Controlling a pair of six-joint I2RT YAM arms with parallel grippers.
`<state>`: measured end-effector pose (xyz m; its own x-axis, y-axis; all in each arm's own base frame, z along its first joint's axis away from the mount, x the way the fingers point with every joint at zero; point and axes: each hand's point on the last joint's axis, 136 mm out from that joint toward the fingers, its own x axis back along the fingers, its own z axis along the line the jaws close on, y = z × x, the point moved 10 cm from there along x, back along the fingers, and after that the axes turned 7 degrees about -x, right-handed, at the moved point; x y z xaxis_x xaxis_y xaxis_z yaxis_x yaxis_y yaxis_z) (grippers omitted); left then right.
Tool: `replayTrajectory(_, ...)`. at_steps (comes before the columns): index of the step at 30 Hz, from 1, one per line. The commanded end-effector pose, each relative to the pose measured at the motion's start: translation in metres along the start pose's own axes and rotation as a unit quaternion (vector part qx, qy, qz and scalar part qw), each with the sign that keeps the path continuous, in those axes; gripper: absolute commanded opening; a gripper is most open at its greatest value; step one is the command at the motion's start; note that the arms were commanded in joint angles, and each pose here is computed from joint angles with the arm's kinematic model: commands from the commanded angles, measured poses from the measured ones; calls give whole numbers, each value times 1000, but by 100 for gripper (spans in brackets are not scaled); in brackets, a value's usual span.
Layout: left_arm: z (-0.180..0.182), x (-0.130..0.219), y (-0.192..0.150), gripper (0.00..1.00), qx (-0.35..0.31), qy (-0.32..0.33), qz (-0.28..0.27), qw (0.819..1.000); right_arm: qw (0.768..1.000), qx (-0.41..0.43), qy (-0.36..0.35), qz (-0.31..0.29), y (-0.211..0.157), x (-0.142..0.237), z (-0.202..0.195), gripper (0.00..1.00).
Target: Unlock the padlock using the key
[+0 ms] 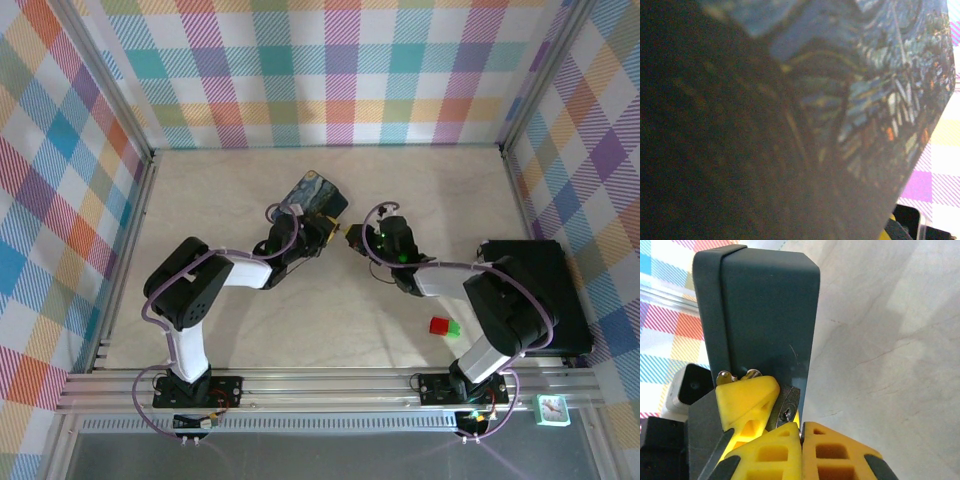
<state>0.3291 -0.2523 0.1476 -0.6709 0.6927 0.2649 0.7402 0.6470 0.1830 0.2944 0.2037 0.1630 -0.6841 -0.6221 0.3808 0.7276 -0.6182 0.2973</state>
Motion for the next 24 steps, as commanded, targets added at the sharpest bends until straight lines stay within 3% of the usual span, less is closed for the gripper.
replayTrajectory(1,-46,-1,-37,0,-24,-112,122,986,985,-80,77,135,-23,-8,35,0)
replayTrajectory(9,-34,1,-40,0,-15,-107,131,985,965,-158,112,179,-9,-15,35,0)
replayTrajectory(20,-21,9,-49,0,-27,-76,167,983,979,31,111,171,6,1,59,0)
replayTrajectory(24,-18,7,-49,0,-25,-70,168,983,977,41,129,167,9,-4,70,0)
